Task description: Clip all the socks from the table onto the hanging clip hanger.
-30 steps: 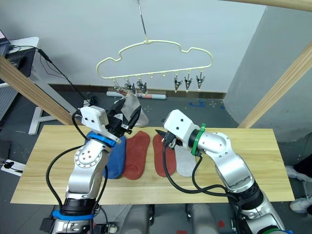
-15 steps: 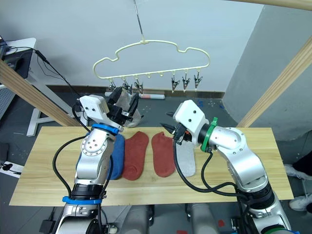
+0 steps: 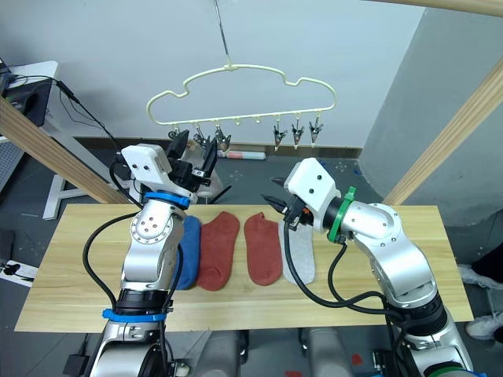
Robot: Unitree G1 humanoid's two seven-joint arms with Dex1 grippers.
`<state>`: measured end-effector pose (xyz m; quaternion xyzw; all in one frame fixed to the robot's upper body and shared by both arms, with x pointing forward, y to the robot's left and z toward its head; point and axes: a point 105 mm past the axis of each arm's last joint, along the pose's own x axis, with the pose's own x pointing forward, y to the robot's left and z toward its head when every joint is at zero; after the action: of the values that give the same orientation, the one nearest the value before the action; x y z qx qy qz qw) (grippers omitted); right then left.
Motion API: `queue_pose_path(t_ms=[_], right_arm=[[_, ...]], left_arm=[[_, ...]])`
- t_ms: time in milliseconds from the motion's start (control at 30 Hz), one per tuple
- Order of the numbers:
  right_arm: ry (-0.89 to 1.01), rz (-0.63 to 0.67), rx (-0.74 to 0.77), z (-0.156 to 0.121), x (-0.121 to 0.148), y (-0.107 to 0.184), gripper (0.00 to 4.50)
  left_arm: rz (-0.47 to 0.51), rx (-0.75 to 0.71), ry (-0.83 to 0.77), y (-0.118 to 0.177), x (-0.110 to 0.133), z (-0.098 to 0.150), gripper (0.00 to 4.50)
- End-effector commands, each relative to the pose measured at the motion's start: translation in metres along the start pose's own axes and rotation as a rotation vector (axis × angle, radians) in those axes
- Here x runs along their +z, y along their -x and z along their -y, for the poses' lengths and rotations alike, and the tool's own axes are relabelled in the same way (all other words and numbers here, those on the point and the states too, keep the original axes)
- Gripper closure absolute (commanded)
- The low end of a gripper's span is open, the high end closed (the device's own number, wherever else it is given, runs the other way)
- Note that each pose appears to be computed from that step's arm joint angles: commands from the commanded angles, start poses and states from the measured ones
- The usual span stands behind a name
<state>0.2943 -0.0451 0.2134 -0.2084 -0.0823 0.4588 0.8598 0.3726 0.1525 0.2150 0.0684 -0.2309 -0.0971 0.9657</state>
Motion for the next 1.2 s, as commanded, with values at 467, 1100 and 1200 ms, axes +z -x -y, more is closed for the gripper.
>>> queue_pose_path(t_ms=[467,1100,1200], right_arm=[[0.013,0.046,-0.041,0.008,0.01,0.005,2.84],[-0.12,-0.077,-0.149,0.0,-0.033,0.004,1.86],[-0.158,-0.207,-0.237,-0.008,-0.072,-0.001,0.77]], left_arm=[[0.034,0.017,-0.004,-0.01,0.014,0.004,1.62],[0.032,0.0,0.001,-0.01,0.014,0.004,4.5],[0.032,-0.009,0.003,-0.011,0.016,0.002,4.5]])
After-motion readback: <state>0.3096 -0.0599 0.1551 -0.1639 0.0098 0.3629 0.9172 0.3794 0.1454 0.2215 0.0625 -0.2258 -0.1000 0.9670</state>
